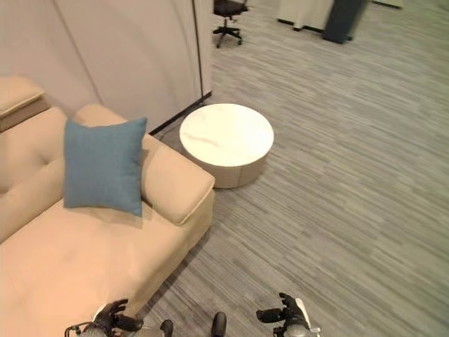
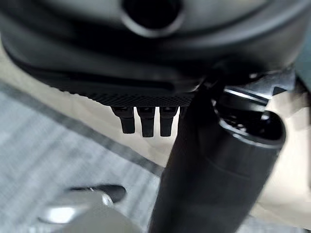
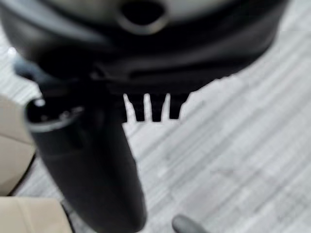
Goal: Pick up all the scattered cushions and arrange them neatly on the sofa.
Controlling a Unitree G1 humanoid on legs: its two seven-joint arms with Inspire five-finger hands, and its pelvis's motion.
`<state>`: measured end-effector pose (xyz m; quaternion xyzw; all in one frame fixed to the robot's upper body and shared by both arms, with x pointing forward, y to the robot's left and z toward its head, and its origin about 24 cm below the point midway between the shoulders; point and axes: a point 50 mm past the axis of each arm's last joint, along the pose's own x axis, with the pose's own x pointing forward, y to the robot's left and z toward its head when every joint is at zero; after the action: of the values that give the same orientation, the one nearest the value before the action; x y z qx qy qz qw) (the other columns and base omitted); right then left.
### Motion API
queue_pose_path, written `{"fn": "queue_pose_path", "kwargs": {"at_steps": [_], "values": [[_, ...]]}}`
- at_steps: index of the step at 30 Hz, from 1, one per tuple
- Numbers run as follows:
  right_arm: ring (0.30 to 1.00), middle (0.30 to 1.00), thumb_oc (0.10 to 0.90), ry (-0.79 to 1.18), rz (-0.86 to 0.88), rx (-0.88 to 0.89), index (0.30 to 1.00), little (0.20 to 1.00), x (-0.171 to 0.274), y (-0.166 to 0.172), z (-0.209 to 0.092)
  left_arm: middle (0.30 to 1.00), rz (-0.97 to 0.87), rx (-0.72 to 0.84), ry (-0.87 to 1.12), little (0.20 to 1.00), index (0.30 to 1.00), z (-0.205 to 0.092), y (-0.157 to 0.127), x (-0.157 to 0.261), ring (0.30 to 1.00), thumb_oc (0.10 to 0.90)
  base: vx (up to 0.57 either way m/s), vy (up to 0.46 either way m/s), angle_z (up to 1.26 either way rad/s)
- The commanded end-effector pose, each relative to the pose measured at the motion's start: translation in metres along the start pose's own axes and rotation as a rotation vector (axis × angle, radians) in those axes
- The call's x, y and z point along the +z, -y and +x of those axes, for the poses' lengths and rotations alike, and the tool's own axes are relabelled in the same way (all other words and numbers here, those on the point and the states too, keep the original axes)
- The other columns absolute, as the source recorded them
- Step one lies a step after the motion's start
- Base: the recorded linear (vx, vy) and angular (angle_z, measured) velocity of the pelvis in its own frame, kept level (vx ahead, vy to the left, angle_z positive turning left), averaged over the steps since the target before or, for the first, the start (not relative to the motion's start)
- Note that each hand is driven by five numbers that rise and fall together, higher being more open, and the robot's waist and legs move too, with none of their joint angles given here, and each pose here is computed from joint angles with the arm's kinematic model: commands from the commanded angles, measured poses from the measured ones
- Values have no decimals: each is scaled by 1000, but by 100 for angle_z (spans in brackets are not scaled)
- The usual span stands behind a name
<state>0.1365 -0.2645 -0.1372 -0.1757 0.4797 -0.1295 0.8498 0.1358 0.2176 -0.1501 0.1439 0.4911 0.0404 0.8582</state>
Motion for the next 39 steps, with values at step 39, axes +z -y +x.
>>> {"fn": "queue_pose_path", "kwargs": {"at_steps": [39], "values": [[900,900,800,-4,17,-32,900,900,-6,14,0,900,-20,19,-10,900,900,0,-10,-5,900,800,109,-51,46]]}}
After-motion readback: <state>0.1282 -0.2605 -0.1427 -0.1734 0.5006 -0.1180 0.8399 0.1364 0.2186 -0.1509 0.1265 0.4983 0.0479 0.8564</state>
